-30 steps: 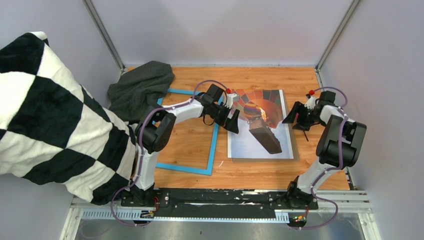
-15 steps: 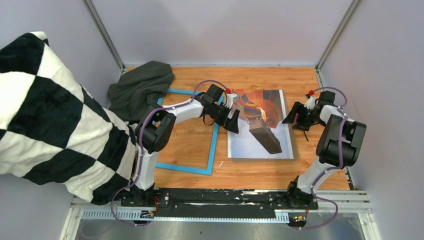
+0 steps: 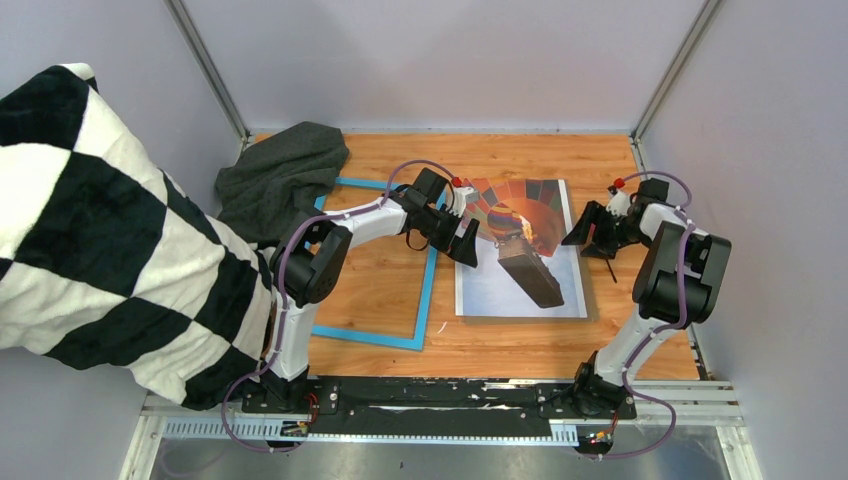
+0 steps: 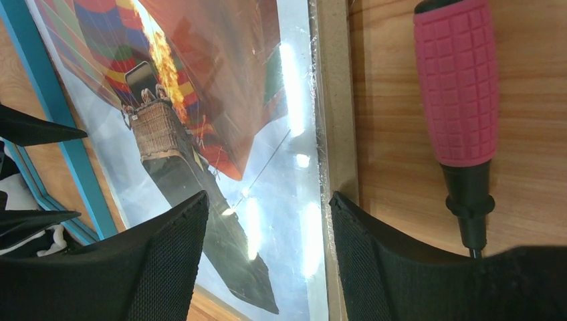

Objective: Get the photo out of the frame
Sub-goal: Pick up the photo frame item from the photo frame.

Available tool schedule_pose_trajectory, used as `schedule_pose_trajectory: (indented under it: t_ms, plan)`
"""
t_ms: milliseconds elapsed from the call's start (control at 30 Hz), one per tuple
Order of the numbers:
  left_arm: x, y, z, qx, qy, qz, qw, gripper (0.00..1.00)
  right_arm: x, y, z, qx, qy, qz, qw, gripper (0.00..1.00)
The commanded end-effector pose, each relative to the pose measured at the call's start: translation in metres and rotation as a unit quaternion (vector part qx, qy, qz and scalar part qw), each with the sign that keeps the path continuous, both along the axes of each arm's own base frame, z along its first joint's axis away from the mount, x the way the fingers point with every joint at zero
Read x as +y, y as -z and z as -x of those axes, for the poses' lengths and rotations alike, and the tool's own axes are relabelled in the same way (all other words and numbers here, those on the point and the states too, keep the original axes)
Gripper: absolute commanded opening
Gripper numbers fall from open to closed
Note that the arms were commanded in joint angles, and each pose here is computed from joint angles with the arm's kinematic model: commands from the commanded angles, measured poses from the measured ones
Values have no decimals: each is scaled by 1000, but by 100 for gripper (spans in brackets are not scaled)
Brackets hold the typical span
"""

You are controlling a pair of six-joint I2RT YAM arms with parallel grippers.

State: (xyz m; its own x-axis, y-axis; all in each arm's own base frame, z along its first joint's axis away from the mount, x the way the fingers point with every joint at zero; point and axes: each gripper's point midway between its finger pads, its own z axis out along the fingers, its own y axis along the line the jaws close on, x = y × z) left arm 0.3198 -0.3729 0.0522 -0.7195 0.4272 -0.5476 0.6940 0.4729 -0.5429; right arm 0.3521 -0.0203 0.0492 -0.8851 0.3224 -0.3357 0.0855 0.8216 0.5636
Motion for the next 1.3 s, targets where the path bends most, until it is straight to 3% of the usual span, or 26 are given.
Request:
schedule_pose_trajectory:
  t_ms: [0,567,867,1267]
  plan:
    - [-3,-1,4,0,14,6,1000,95,11,-2,14,27,-45,-16,998,69]
    - [5,-17,-4,13,2,49,999,93,13,16,42,66,-62,-70,993,67]
    - [17,-3,-14,-1,-34,4,999,93,11,27,45,79,-61,-66,993,67]
    - [30,-21,-29,-48,-70,-33,996,93,0,38,46,92,-44,-33,994,68]
